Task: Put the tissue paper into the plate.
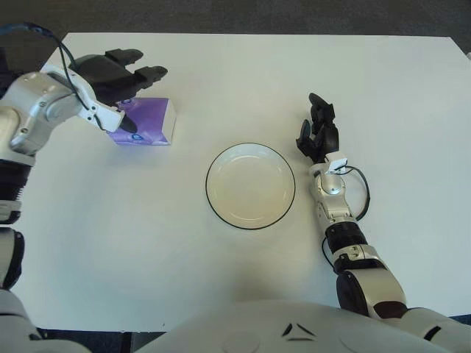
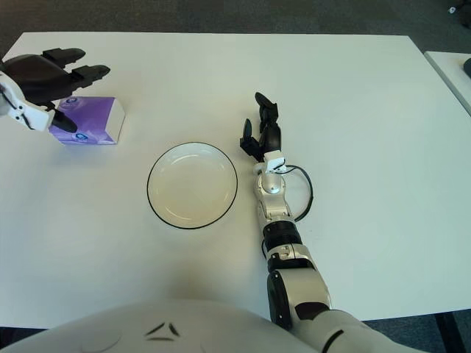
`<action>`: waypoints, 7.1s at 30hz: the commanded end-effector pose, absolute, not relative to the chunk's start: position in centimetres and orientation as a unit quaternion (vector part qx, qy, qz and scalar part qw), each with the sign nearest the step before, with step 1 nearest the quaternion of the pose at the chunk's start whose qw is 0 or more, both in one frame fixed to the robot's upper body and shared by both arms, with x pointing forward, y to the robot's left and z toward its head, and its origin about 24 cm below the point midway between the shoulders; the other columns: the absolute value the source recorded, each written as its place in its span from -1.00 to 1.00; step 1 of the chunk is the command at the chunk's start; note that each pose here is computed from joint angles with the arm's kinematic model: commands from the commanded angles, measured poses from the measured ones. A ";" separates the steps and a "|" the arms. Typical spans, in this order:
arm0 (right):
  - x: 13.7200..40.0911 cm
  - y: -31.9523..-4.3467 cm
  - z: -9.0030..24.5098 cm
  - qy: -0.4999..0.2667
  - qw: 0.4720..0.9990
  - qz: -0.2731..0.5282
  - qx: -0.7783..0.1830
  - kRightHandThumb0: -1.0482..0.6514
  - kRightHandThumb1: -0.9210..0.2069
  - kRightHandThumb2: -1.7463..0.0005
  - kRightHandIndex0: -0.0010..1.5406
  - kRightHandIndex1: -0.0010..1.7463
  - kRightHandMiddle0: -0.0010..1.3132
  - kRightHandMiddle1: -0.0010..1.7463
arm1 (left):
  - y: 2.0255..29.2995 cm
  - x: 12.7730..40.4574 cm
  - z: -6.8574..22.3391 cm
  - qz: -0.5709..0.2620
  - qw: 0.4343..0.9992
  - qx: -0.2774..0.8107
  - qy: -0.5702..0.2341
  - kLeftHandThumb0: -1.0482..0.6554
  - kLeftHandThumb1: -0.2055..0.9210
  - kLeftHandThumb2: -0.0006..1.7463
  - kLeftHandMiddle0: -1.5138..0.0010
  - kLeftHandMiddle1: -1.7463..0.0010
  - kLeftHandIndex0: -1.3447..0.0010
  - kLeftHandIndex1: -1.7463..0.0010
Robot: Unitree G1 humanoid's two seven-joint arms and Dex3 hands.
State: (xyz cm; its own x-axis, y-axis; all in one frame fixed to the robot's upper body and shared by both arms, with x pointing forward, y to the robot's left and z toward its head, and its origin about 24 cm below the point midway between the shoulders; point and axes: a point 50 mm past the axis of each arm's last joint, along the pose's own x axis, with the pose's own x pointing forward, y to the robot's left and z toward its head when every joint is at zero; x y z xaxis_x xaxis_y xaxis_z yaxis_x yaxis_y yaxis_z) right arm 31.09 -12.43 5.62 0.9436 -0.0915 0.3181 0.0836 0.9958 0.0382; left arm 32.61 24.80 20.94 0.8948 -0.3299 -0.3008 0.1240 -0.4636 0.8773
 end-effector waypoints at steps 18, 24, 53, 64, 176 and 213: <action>27.9 -14.2 -0.7 -0.043 0.997 -0.062 -0.004 -0.38 -1.00 0.09 -0.65 -0.75 -1.00 -0.23 | 25.1 34.0 18.6 -0.272 0.500 0.822 -0.028 -1.00 1.00 -0.79 1.00 1.00 1.00 1.00; 27.9 -14.4 -0.7 -0.043 0.997 -0.062 -0.006 -0.38 -1.00 0.09 -0.66 -0.75 -1.00 -0.23 | 25.0 34.4 17.8 -0.279 0.497 0.822 -0.013 -1.00 1.00 -0.83 1.00 1.00 1.00 1.00; 27.6 -14.8 -0.9 -0.041 0.997 -0.068 -0.008 -0.38 -1.00 0.08 -0.65 -0.75 -1.00 -0.22 | 25.3 36.5 15.7 -0.243 0.498 0.832 0.032 -1.00 1.00 -0.88 1.00 1.00 1.00 1.00; 27.6 -14.9 -1.0 -0.043 0.997 -0.068 -0.007 -0.38 -1.00 0.09 -0.65 -0.74 -1.00 -0.21 | 25.4 37.2 15.1 -0.230 0.507 0.830 0.031 -1.00 1.00 -0.84 1.00 1.00 1.00 1.00; 27.7 -17.2 -1.1 -0.038 0.996 -0.083 -0.014 -0.38 -1.00 0.07 -0.66 -0.73 -1.00 -0.17 | 21.2 39.2 9.3 -0.157 0.579 0.800 0.012 -0.61 0.68 -0.45 -0.42 -1.00 -0.22 -1.00; 27.6 -16.6 -1.6 -0.030 0.997 -0.071 -0.021 -0.38 -1.00 0.08 -0.65 -0.71 -1.00 -0.18 | 18.7 37.6 17.8 0.045 0.854 0.362 -0.372 -0.34 -0.10 0.53 -0.66 -1.00 0.07 -1.00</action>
